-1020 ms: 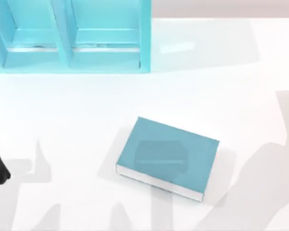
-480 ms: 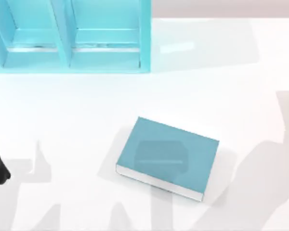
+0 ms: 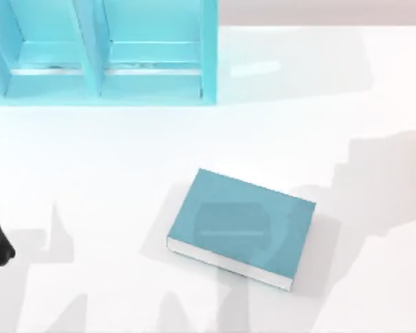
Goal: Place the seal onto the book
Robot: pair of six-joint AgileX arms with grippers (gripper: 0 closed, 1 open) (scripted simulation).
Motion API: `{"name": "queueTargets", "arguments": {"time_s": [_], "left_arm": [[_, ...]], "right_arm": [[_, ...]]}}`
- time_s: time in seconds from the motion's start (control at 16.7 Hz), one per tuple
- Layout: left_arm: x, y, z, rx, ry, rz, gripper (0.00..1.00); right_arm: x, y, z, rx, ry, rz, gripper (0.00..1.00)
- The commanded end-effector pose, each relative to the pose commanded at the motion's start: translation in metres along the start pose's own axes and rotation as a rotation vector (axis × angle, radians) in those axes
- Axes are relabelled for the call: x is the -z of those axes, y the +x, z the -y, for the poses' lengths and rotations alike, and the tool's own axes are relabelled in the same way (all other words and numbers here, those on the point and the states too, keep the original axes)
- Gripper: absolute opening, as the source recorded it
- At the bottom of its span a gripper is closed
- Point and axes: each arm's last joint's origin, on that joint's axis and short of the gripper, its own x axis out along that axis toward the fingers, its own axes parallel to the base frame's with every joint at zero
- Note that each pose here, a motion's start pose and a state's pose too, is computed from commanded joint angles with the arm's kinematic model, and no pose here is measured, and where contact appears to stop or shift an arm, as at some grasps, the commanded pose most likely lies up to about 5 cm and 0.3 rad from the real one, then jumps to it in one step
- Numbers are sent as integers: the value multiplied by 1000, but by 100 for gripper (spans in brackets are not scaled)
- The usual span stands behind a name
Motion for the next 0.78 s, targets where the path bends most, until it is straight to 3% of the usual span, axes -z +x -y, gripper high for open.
{"name": "queueTargets", "arguments": {"time_s": [0.24, 0.54, 0.78], "left_arm": [[0, 0, 0, 0, 0, 0, 100], [0, 0, 0, 0, 0, 0, 100], [0, 0, 0, 0, 0, 0, 100]], "right_arm": [[11, -28, -26, -3, -3, -17, 0], [47, -63, -99, 5, -168, -114, 0], [60, -80, -118, 30, -232, -119, 0]]}}
